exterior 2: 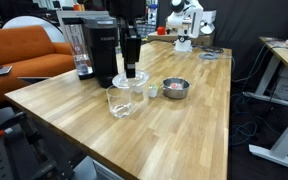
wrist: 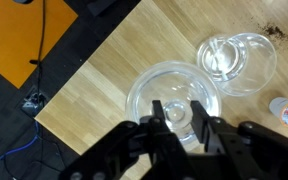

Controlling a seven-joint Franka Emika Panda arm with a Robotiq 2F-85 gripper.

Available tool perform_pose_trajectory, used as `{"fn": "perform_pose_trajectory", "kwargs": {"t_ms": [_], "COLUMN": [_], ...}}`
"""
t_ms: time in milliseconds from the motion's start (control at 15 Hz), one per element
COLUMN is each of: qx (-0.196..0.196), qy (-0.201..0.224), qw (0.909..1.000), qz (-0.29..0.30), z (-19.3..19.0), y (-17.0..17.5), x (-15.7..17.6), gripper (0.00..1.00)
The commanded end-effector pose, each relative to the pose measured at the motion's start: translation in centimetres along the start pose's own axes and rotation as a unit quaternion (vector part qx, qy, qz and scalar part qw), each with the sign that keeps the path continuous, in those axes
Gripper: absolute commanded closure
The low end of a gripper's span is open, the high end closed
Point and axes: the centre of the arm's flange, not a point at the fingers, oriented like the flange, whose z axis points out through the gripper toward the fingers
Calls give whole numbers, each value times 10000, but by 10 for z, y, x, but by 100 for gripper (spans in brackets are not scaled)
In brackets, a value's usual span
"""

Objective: Uncover the glass jar and put a coffee pod inside

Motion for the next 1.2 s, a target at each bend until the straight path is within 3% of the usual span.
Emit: {"fn": "perform_pose_trajectory", "kwargs": {"t_ms": [0, 600, 733, 800, 1133], "qx": [-17, 88, 53, 50, 47], "qy": [-143, -589, -460, -474, -480], "qw": [9991, 9958, 9966, 9965, 9965], "qz": [409, 694, 687, 692, 681], "z": [0, 17, 19, 20, 21], "y": [13, 29, 27, 27, 26], "x": [4, 19, 12, 12, 12], "gripper": [92, 92, 92, 68, 68]}}
